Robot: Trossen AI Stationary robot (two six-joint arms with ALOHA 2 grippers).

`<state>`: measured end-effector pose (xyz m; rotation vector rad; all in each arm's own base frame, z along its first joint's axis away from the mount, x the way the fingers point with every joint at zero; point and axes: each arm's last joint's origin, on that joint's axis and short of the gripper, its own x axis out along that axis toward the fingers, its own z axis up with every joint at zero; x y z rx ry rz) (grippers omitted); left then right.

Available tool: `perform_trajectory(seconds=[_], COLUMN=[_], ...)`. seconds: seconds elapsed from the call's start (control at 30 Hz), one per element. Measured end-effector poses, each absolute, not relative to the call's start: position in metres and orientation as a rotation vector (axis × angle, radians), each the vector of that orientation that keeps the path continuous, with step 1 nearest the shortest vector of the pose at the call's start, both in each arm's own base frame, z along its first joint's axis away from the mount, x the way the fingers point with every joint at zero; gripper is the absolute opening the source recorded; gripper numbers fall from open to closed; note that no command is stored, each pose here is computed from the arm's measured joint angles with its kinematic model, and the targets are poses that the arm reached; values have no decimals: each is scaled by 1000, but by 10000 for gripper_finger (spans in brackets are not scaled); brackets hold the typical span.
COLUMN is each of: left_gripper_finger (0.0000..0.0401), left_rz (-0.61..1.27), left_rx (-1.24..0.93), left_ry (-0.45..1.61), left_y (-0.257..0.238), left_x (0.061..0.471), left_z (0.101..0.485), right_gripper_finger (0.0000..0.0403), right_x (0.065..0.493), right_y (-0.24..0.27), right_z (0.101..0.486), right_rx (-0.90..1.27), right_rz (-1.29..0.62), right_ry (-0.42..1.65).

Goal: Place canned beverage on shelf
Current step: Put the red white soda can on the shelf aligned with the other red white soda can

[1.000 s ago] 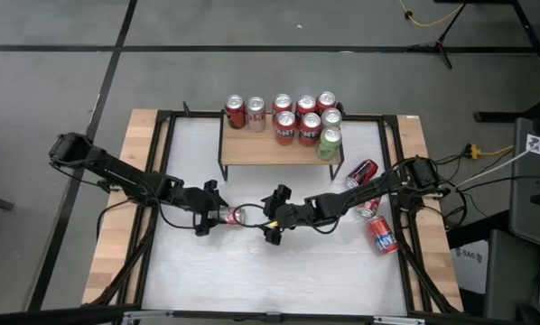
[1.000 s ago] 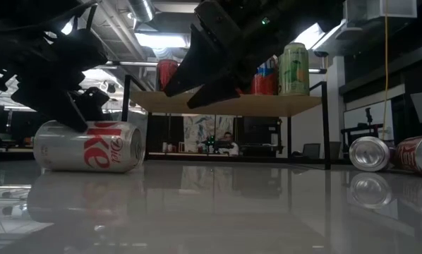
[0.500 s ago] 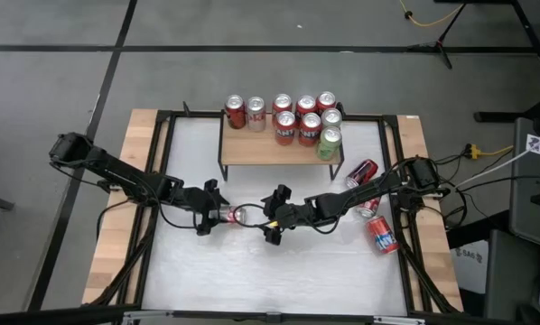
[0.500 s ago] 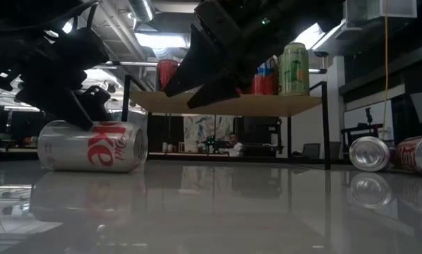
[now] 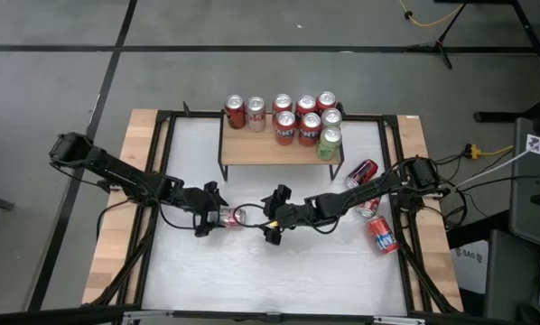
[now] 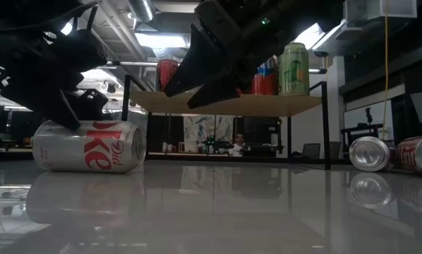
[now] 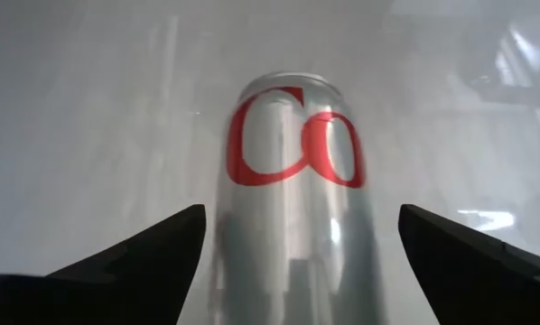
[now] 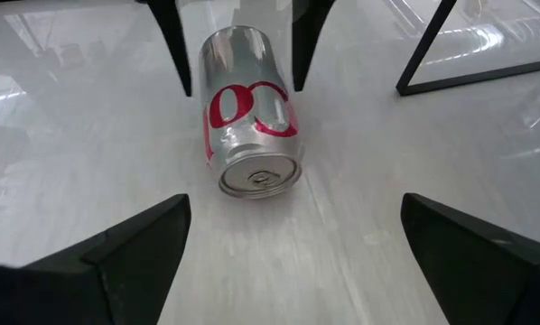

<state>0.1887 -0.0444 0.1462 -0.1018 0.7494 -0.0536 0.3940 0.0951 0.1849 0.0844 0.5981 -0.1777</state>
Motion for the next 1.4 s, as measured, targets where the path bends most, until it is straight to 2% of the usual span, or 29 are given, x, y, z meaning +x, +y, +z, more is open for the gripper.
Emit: perform_trajectory(seconds=[0.73,1.1,1.4], left_gripper_finger=[354,352,290], left_rz=[-19,-56,-70], left_rx=[-151,-159,-182], left_ry=[815,916,803], left_y=[-43,-46,-48], left_x=[184,190,198], left_z=[142,123,130], right_gripper_finger=[392,392,392], right_x=[394,394,394], right_y=[95,95,95], right_z=[185,185,185], right_rx=[84,84,84], right_rz=[-177,-177,-177], right_ry=[598,598,598])
